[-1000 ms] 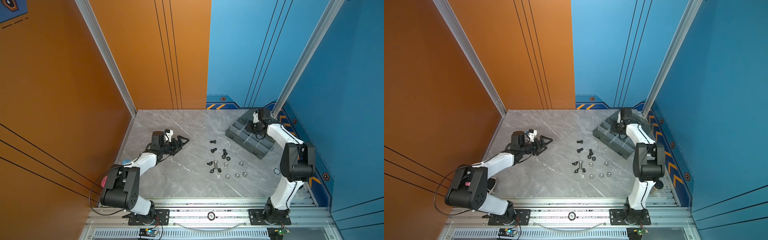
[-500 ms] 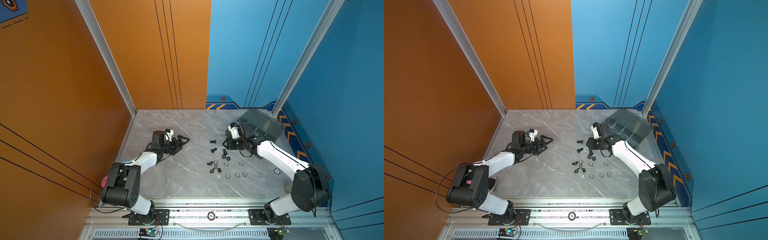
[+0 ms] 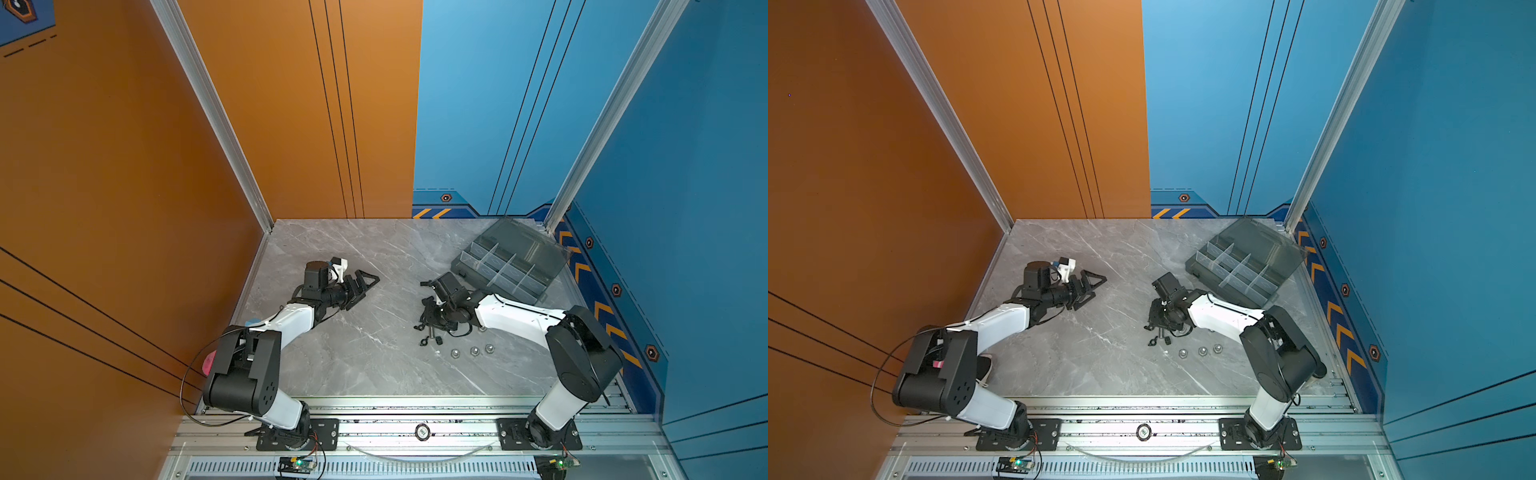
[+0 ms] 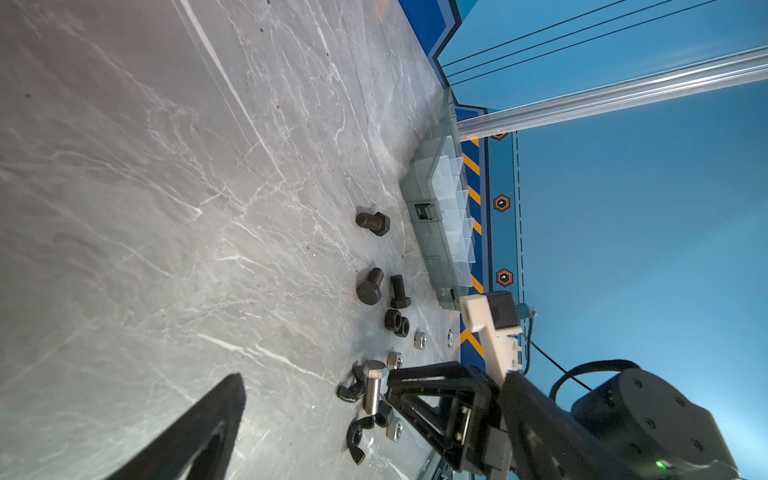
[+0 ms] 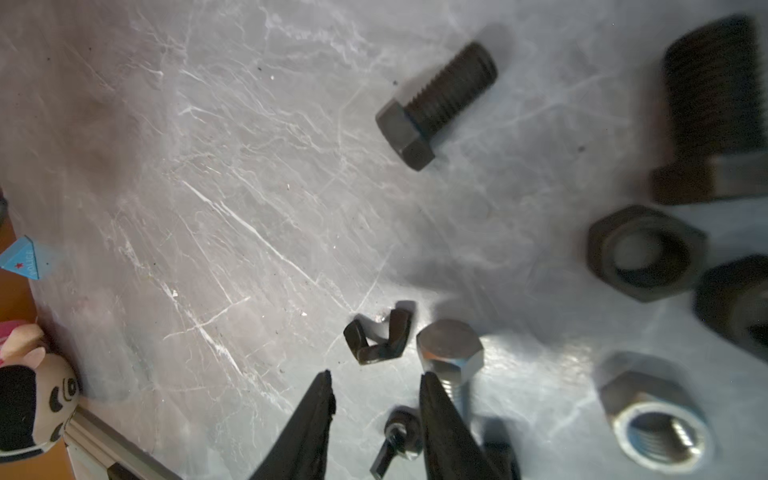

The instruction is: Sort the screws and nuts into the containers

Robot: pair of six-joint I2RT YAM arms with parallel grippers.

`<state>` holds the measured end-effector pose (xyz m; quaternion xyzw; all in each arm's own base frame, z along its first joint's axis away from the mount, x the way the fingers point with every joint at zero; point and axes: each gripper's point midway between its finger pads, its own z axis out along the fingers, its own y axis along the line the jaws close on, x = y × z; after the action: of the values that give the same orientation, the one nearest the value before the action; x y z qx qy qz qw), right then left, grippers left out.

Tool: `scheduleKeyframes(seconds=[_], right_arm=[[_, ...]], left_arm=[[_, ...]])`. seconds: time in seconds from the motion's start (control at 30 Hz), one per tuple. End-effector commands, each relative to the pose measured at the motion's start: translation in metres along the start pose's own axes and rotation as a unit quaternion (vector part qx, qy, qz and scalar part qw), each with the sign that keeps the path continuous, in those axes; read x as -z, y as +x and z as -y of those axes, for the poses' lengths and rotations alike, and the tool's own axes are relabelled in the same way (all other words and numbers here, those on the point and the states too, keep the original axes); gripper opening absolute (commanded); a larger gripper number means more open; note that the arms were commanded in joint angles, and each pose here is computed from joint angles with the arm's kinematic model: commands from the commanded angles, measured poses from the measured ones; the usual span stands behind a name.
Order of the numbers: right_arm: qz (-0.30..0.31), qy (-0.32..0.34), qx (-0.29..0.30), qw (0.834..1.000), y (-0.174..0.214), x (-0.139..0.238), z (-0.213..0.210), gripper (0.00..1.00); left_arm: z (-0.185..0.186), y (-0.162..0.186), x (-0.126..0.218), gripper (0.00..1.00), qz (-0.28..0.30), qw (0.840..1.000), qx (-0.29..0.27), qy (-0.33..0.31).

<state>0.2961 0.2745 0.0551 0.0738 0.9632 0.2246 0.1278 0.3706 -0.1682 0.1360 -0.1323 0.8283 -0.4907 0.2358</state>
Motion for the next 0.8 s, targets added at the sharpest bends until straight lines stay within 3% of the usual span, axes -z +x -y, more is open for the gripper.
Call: scheduleKeyframes(seconds=[0.0,0.77], right_arm=[[0.029,0.009,-0.034,0.999,-0.008,0.001,-0.017,0.39],[0.011,0.054,-0.046,0.997,0.005,-0.007,-0.007,0.4]], left_arm=[[0.001,0.005,-0.001,0.98,-0.009,1.0,0.0,0.011],[-0.003,0.014,-0.008,0.98,-0.023,1.0,-0.01,0.017]])
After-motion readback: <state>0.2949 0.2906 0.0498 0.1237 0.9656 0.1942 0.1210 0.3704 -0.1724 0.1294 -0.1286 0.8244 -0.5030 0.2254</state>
